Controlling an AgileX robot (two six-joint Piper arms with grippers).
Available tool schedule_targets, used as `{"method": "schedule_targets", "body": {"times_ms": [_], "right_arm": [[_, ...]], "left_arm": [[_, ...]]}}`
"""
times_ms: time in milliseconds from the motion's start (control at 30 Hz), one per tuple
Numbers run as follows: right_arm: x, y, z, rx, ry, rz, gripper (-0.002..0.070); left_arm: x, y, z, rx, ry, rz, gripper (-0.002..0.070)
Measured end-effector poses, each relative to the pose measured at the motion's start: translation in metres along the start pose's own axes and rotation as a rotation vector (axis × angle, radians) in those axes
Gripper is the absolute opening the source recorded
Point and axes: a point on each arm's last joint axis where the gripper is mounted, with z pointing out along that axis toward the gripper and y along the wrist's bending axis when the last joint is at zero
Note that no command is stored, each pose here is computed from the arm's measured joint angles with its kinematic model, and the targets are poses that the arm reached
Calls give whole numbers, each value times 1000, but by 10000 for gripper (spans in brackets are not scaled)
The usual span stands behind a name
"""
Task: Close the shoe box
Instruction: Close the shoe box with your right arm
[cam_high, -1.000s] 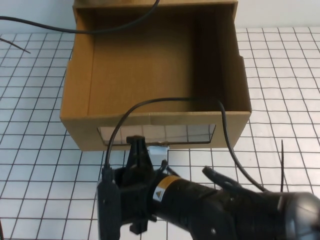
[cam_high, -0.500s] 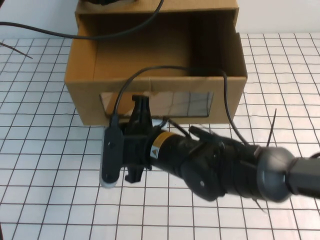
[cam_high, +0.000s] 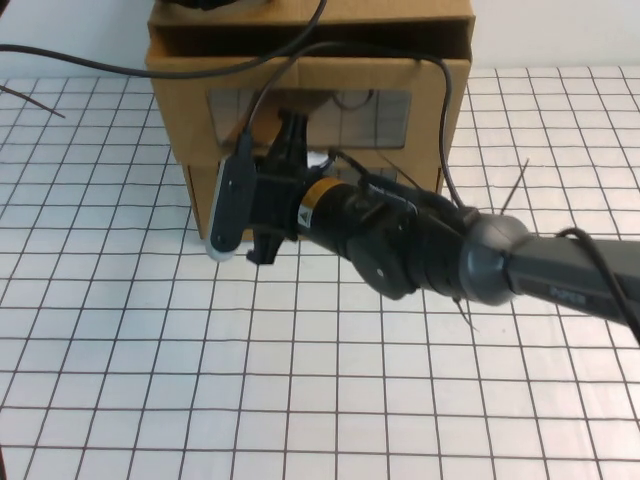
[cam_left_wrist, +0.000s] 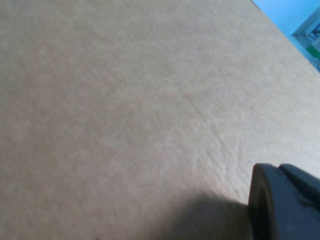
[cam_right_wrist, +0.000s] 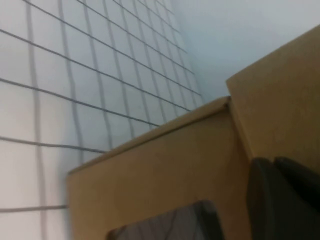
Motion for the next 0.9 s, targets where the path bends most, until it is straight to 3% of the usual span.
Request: {"method": "schedule_targets", "body": {"times_ms": [267, 533, 900], "right_arm": [[9, -11, 16, 34, 3, -7, -14], [6, -13, 15, 16, -17, -114, -13], [-32, -16, -4, -33, -36, -169, -13]], "left_arm": [[0, 0, 0, 0, 0, 0, -5], [0, 0, 0, 0, 0, 4, -5], [0, 0, 0, -1, -2, 7, -5]]}}
